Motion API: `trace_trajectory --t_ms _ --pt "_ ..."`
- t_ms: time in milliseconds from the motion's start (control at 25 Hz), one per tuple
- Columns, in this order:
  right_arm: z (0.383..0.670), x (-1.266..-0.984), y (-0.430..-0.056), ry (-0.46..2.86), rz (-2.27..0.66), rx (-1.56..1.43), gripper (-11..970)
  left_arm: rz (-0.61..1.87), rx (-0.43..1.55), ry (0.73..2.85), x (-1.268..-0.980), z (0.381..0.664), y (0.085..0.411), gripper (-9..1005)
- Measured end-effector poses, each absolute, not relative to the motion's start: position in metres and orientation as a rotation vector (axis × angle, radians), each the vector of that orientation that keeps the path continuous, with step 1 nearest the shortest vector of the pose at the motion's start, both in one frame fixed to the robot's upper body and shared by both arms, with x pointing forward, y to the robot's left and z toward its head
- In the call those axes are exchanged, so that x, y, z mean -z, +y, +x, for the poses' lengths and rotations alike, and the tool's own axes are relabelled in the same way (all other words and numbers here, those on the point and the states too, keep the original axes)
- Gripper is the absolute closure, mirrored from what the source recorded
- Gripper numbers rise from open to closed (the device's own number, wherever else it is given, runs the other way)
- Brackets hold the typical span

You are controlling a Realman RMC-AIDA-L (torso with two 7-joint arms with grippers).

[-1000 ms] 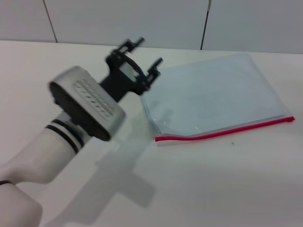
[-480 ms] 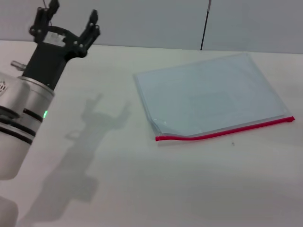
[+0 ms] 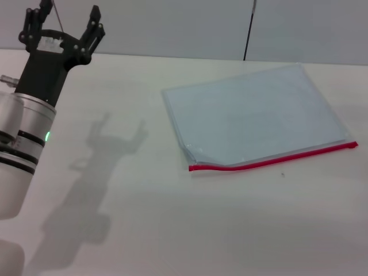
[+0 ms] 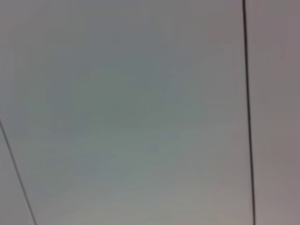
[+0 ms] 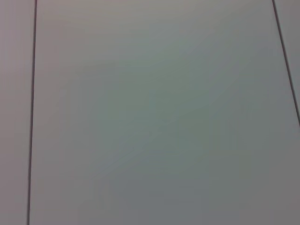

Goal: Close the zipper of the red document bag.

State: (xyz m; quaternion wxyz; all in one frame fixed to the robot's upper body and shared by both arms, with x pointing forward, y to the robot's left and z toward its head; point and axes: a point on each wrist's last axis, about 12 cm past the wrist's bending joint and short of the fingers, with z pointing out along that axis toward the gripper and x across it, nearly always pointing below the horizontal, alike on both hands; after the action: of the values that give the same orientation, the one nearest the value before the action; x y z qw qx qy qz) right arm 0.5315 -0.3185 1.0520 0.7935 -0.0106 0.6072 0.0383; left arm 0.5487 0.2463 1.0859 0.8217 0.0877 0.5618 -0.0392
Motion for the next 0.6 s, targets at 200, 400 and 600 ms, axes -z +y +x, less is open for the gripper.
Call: trace_trajectory --t_ms 200,400,600 --pt "0.5307 -1.0516 -0.3191 1.307 -0.021 -0.082 125 0.181 0.080 1.186 -1.0864 0.5472 0.2476 103" --pt "0.5304 -1.0515 -0.3192 1.307 -0.020 -0.082 125 0.181 0.080 1.185 -1.0863 0.5470 0.2478 104" --pt "0.5302 -1.0514 -0.3193 1.306 -0.019 -0.082 125 0.188 0.084 1.188 -1.0854 0.5463 0.2467 105"
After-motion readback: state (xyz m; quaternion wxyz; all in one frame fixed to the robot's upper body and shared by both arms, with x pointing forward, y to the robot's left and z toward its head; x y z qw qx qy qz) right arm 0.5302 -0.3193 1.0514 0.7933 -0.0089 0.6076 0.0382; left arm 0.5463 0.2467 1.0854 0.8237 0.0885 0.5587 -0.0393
